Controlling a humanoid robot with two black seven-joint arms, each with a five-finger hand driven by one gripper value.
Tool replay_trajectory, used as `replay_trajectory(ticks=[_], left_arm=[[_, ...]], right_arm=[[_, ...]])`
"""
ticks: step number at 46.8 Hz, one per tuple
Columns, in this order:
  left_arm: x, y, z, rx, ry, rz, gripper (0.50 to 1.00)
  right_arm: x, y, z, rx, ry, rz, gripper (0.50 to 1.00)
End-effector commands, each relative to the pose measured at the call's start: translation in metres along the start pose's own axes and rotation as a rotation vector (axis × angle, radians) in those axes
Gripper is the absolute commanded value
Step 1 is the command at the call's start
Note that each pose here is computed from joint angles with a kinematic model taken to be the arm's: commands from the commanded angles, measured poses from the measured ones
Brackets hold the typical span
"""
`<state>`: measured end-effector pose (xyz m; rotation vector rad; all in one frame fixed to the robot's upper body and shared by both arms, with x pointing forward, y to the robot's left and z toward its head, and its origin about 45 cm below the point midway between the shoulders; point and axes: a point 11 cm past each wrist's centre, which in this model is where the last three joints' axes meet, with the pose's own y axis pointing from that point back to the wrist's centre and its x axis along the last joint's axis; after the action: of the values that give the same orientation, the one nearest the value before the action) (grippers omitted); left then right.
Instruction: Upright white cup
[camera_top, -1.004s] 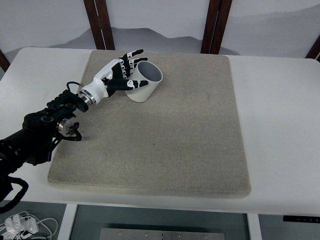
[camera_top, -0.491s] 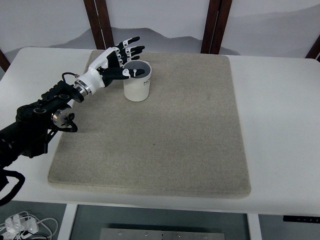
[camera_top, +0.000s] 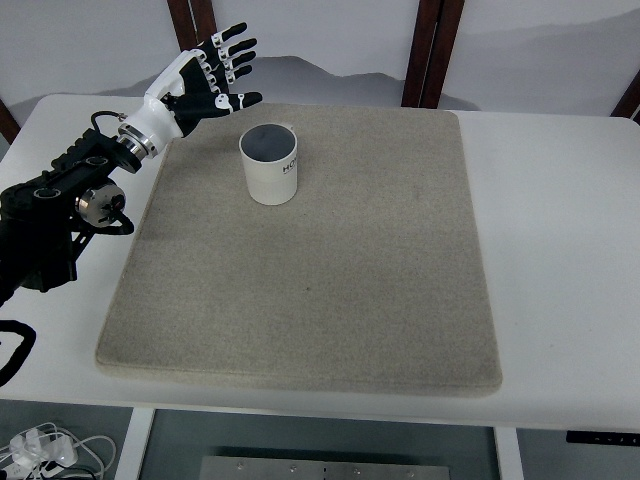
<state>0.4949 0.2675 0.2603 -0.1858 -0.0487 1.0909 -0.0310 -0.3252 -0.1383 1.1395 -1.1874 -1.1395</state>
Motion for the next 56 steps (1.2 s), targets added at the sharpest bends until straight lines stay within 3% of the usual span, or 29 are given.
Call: replay_trajectory(ticks=[1,29,40,56], left_arm=[[0.008,-0.002,0.008,-0.026,0.012,0.033,1.0],[0.054,0.002,0.045,-0.258,0.316,0.297,1.0],[0.057,0.001,0.022,-0.07,0.5,0.336,1.0],[0.059,0.012,0.0,0.017,0.708,0.359,1.0]], right_arm=[[0.0,0.0,0.0,0.0,0.0,0.0,0.952],[0.0,0.0,0.0,0.0,0.0,0.0,0.952],[0.0,0.0,0.0,0.0,0.0,0.0,0.952],[0.0,0.0,0.0,0.001,-0.004,0.0,0.952]])
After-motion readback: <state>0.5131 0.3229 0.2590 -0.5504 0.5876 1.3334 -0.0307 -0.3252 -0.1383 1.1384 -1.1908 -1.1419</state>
